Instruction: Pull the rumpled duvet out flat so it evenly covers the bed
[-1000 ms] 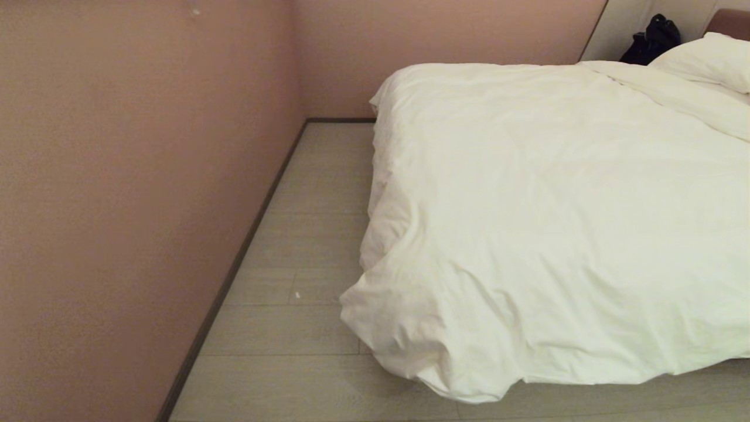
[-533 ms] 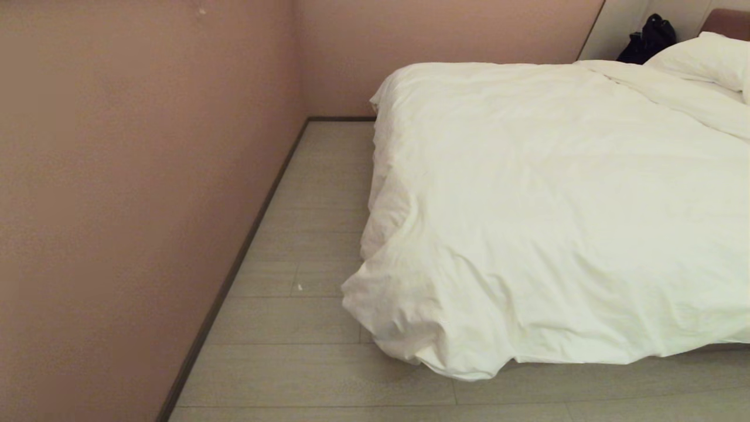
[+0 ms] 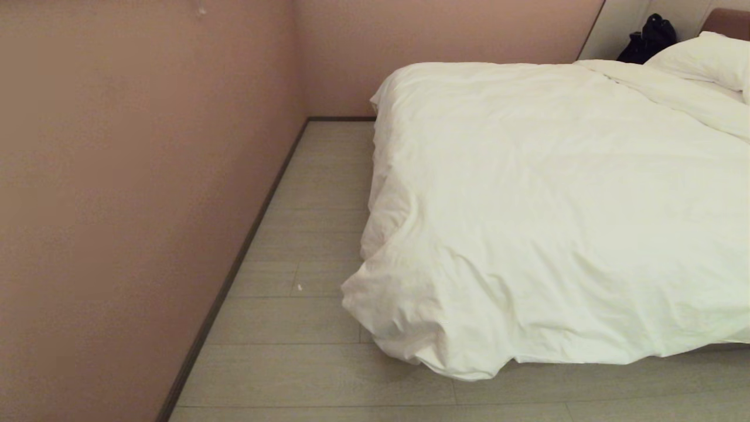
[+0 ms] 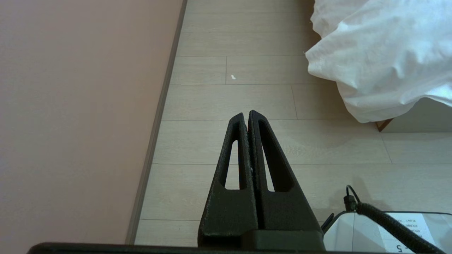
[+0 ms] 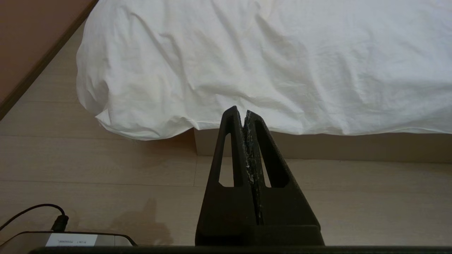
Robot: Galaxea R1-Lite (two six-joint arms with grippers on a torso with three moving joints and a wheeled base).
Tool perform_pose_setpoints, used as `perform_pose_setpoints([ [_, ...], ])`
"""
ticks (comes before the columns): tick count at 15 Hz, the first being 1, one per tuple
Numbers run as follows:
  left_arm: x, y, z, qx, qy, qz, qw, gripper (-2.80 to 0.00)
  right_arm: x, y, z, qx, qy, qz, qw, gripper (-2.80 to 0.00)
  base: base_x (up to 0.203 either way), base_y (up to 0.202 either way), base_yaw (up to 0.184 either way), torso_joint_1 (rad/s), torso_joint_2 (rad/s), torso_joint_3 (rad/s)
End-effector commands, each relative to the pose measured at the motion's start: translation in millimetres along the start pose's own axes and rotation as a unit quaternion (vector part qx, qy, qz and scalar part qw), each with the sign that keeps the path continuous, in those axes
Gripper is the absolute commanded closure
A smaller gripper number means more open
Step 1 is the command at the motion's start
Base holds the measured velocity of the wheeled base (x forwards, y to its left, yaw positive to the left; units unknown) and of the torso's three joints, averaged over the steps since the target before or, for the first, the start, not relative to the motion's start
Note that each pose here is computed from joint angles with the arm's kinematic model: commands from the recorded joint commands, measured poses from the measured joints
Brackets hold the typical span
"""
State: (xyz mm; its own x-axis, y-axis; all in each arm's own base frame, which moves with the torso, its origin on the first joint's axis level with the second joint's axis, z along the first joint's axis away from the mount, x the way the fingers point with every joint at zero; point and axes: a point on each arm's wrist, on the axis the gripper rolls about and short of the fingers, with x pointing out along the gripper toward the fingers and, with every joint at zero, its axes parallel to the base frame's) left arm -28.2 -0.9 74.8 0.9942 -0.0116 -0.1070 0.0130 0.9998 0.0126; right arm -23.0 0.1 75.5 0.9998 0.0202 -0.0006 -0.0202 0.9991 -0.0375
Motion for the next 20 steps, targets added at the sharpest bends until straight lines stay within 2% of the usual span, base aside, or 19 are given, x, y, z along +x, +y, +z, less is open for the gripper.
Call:
perform_pose_setpoints([
  [1,-0.1,0.0,0.0,0.0,0.0,0.0,1.0,0.0,0.1,0.0,0.0,0.0,0.001,0.001,1.0,0.0,0.0,0.0,0.0,0.0,0.0,0.0],
  [20,-0.1,0.0,0.0,0.0,0.0,0.0,1.0,0.0,0.2,0.0,-0.6,0.0,0.003,0.001,1.0,0.0,0.0,0.0,0.0,0.0,0.0,0.0],
])
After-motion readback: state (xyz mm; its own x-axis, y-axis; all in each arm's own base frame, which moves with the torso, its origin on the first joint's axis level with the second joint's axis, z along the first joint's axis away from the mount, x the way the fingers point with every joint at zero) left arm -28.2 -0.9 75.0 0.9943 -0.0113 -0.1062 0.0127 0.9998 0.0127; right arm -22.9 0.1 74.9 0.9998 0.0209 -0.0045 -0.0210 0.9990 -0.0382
